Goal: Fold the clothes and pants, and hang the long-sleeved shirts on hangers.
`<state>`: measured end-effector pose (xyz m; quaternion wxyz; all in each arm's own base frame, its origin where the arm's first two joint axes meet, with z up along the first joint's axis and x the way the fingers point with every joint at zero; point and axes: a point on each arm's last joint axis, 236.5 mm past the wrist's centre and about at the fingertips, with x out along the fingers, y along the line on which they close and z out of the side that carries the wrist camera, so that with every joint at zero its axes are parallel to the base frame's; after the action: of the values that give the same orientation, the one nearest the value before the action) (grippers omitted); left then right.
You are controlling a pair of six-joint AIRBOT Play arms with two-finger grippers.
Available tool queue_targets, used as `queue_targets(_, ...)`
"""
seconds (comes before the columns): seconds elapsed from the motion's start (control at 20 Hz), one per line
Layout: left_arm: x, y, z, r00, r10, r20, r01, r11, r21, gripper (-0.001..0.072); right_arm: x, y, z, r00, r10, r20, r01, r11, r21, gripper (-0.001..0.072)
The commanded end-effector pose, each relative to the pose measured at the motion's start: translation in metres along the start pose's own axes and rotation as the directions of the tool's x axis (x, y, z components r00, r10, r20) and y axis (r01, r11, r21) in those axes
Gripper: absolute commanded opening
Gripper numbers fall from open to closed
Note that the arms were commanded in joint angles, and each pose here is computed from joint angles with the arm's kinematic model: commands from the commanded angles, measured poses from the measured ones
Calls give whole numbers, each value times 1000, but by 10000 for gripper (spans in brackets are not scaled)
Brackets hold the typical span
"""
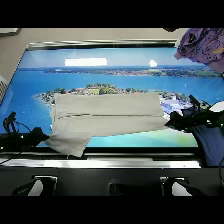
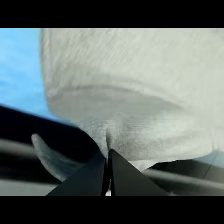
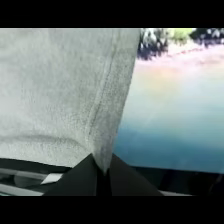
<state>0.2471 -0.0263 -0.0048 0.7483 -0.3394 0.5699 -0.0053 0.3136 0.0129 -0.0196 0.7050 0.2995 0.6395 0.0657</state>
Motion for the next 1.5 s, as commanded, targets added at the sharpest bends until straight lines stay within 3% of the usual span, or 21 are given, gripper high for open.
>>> queue_targets(0.0,6,-26,40,997,-38,70,34,998,52,20,-9,11,32,993,28,118,-24,999,-34,30)
queue_targets(0.15,20,-43,80,998,-38,52,33,995,94,21,-14,23,68,982,41,184,-29,997,-68,30)
queue_targets(0.45,53,-72,160,998,-48,37,42,989,144,20,24,38,124,978,-111,178,138,980,-145,30)
queue_targets(0.8,98,-79,212,999,-48,17,45,989,138,21,59,48,184,977,-103,185,133,978,-159,31)
queue_targets(1.1,132,-73,223,998,-69,-13,70,993,91,24,93,36,189,986,-93,136,107,989,-106,34)
queue_targets(1.2,138,-70,225,997,-73,-11,73,994,78,42,94,42,192,987,-64,147,78,993,-92,69)
queue_targets(1.25,139,-70,226,997,-72,-4,72,994,78,110,93,46,192,988,-51,148,65,994,-87,96)
queue_targets(1.3,138,-71,228,997,-75,4,75,994,76,229,91,48,193,988,-47,149,60,995,-80,121)
queue_targets(1.35,137,-73,230,997,-82,10,81,994,74,359,87,51,194,988,-45,150,56,996,-69,223)
queue_targets(1.4,134,-76,232,996,-86,13,84,993,81,475,79,54,196,987,-43,154,52,997,-58,374)
queue_targets(1.45,128,-80,234,996,-90,16,89,992,92,539,70,58,199,987,-38,157,45,998,-42,425)
